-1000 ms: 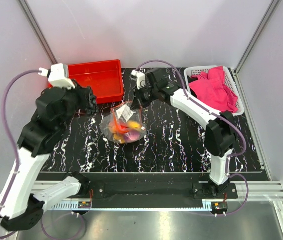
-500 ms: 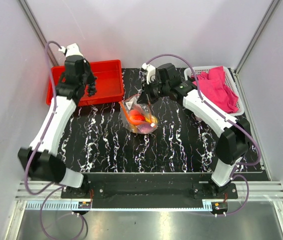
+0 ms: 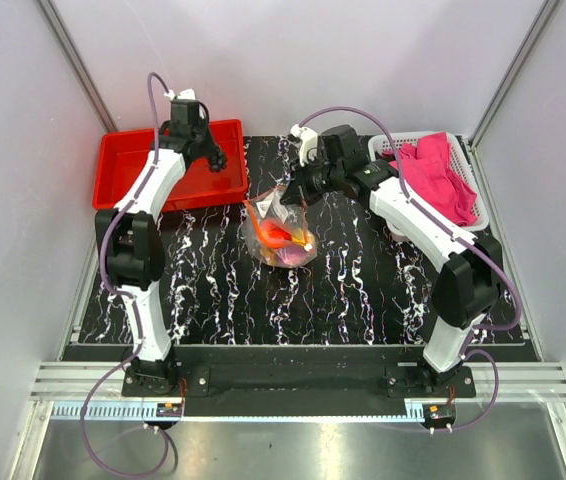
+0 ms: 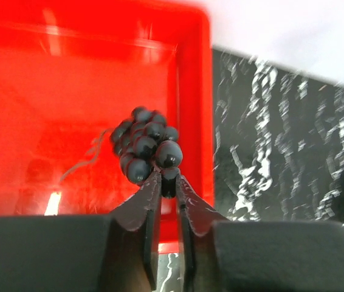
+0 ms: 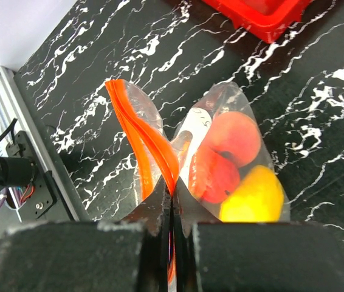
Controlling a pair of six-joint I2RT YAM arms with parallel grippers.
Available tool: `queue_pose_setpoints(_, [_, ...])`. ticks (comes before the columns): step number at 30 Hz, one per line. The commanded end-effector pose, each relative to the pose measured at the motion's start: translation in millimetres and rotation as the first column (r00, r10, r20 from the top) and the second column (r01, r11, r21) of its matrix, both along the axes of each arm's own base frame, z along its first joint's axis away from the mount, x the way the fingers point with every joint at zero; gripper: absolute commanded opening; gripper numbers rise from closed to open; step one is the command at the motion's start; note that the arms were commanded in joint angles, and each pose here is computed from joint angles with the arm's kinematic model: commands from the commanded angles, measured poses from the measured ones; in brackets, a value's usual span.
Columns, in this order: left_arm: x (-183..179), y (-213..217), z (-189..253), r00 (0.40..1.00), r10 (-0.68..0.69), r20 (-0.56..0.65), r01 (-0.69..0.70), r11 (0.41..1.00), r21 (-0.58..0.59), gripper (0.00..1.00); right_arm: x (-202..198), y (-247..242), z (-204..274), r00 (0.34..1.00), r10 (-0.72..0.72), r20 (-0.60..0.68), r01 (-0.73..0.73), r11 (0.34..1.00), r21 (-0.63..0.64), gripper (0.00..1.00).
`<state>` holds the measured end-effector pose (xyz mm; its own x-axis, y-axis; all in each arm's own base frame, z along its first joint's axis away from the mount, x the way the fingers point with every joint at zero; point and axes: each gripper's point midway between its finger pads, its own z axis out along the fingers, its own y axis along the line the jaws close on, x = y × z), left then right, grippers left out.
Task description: Open the zip-top bag and remove the fake food
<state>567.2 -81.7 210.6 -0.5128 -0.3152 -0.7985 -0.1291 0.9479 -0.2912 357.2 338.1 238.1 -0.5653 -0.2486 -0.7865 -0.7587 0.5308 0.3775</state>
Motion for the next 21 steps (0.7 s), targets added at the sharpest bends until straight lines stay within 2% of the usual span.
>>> queue_pose_setpoints(1, [5.4,12.0,8.2,0.999,0.045,0.013,-0.045,0.999,-0.031,0.36,12.4,-2.2,5.4,0.999,-0.007,0.04,0.006,1.0,0.016,0.0])
queue_pose_setpoints(3, [-0.7,26.3,-3.7,0.997,0.073,-0.023,-0.074,0.996,-0.043,0.5,12.4,0.0,2.1,1.0,0.002,0.028,-0.003,1.0,0.019,0.0])
queue_pose_setpoints(4, [-3.8,35.0,-0.3,0.996,0.088,-0.023,-0.089,0.995,-0.039,0.64,13.0,0.9,3.0,1.0,0.004,0.029,-0.005,1.0,0.022,0.0])
queue_pose_setpoints(6, [-13.3,41.8,-2.7,0.994,0.103,-0.044,-0.103,0.995,-0.007,0.72,12.7,3.5,0.6,1.0,0.012,0.013,-0.012,1.0,0.028,0.0])
queue_pose_setpoints(9, [-31.4,41.7,3.5,0.994,0.094,-0.055,-0.094,0.996,-0.008,0.73,11.2,8.7,1.3,0.999,0.03,-0.013,-0.029,0.998,0.049,0.0])
queue_pose_setpoints(12, [-54.8,29.7,20.9,0.997,0.06,-0.044,-0.064,0.994,-0.086,0.7,11.9,11.1,2.3,0.999,0.025,-0.032,-0.023,0.998,0.06,0.0])
queue_pose_setpoints(14, [-82.6,20.4,22.1,0.998,0.04,-0.052,-0.047,0.989,-0.142,0.68,12.6,11.2,4.4,0.999,0.016,-0.034,-0.014,0.998,0.065,0.0])
queue_pose_setpoints(15, [-99.7,9.9,44.1,1.0,-0.006,-0.003,0.005,0.982,-0.187,0.68,11.9,11.2,4.8,0.999,0.012,-0.043,-0.009,0.998,0.068,0.0])
queue_pose_setpoints(16, [-119.0,2.9,20.0,0.998,-0.033,-0.054,0.021,0.978,-0.209,0.68,10.3,12.0,5.6,0.999,0.016,-0.047,-0.013,0.997,0.071,0.0])
queue_pose_setpoints(19, [-163.2,-22.9,38.6,0.992,-0.127,0.007,0.124,0.953,-0.277,0.67,2.5,13.9,13.8,0.998,0.034,-0.058,-0.029,0.995,0.095,0.0])
queue_pose_setpoints(20, [-181.8,-29.5,20.1,0.988,-0.149,-0.033,0.133,0.946,-0.295,0.67,-2.7,16.7,20.1,0.998,0.043,-0.053,-0.038,0.994,0.106,0.0])
queue_pose_setpoints(21, [-203.3,-38.0,31.1,0.982,-0.189,0.002,0.18,0.93,-0.32,0.67,-5.8,17.9,23.3,0.997,0.04,-0.062,-0.033,0.993,0.113,0.0])
